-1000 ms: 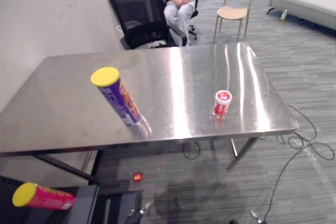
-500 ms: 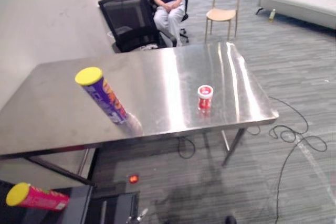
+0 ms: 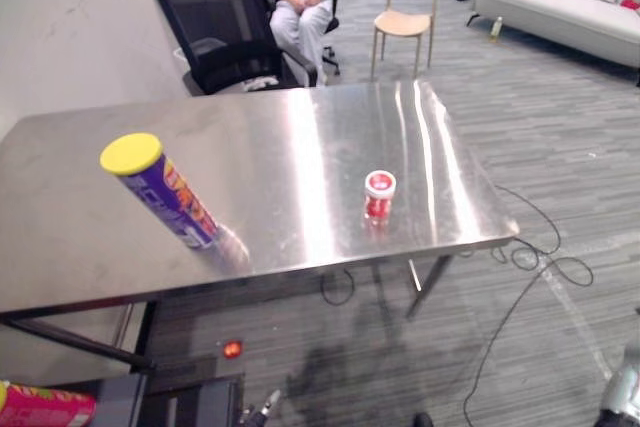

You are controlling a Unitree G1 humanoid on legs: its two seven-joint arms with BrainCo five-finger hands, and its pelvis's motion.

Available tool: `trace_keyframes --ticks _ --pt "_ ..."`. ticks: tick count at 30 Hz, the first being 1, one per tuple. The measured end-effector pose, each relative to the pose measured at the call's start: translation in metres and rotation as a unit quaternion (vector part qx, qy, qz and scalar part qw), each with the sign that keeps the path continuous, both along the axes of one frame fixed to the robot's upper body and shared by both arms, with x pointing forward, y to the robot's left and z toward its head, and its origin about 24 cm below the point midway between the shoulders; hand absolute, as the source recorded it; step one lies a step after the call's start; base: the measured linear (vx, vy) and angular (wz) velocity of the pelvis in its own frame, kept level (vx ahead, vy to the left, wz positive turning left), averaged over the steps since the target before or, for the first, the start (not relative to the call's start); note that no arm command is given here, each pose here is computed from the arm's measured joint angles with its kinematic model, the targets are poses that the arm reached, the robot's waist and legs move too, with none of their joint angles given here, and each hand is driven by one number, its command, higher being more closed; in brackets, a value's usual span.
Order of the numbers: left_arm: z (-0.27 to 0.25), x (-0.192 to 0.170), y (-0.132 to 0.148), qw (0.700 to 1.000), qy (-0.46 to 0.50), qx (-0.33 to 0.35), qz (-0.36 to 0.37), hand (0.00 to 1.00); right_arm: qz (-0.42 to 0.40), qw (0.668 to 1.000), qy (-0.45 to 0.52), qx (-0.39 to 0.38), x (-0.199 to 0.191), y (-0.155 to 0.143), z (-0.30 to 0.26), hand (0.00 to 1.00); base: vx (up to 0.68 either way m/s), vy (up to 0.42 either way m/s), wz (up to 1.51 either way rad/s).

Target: Put the gum and the chips on the shelf.

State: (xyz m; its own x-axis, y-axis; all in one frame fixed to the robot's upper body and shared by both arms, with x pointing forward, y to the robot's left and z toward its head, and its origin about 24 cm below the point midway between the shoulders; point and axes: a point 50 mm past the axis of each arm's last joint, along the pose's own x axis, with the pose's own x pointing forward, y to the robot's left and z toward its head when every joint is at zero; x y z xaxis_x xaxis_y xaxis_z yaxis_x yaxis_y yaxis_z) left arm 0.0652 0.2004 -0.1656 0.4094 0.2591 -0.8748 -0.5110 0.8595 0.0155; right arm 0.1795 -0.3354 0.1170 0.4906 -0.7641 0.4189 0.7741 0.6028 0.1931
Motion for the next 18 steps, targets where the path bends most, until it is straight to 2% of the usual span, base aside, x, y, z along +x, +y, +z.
trace_keyframes --ticks 5,9,13,18 --pt "0.001 0.001 0.003 1.000 -0.001 0.005 -0.025 0.00 0.092 0.992 0.022 -0.085 0.013 0.023 0.016 0.00 -0.06 -0.029 0.10" --pt "0.001 0.003 0.005 0.999 -0.003 0.005 -0.046 0.00 0.184 0.972 0.041 -0.142 0.027 0.038 0.025 0.00 -0.03 -0.021 0.13" --pt "0.002 0.006 0.004 0.998 -0.006 0.005 -0.061 0.00 0.243 0.957 0.054 -0.151 0.037 0.053 0.021 0.00 -0.02 -0.009 0.25" --pt "0.004 0.013 0.004 0.997 -0.014 0.008 -0.070 0.00 0.294 0.945 0.071 -0.126 0.049 0.070 0.005 0.00 -0.02 -0.004 0.19"
